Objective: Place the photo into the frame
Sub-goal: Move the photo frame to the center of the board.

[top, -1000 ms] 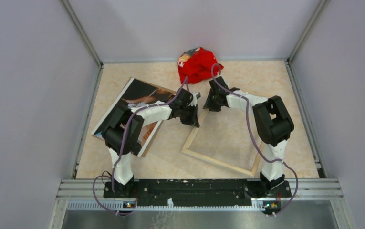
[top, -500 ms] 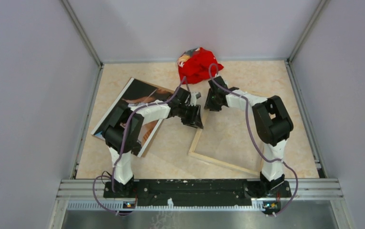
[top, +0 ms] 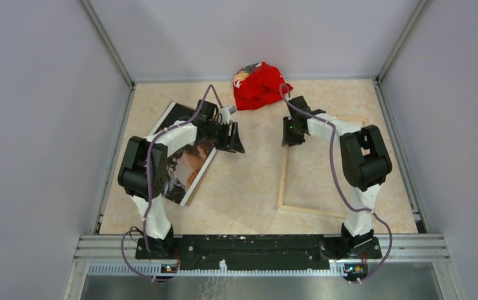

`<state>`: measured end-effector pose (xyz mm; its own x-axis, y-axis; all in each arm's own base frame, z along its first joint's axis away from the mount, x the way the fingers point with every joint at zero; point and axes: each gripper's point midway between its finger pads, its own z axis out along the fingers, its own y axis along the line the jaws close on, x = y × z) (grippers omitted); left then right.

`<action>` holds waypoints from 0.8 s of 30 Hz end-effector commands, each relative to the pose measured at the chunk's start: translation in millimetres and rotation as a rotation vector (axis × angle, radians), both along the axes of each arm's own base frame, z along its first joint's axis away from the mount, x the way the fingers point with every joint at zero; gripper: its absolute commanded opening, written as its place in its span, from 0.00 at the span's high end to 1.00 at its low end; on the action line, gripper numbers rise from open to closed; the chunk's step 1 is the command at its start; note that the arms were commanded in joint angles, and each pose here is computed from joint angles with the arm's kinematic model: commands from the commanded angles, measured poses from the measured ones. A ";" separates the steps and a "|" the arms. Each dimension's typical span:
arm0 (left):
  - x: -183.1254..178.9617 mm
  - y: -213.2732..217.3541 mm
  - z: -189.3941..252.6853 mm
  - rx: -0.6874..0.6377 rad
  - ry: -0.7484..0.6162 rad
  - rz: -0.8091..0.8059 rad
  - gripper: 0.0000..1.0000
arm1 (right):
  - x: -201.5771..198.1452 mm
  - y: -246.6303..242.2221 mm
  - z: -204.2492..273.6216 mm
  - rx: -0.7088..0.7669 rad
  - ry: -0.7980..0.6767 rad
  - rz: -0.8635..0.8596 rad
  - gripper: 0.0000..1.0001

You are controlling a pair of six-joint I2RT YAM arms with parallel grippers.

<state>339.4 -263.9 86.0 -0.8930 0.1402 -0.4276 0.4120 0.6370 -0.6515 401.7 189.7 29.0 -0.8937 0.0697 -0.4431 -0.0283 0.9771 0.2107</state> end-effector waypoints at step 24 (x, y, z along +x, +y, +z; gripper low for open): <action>22.9 153.3 -45.1 0.558 -0.334 -0.029 0.39 | -15.2 -115.8 8.5 -0.347 -0.001 -0.110 1.00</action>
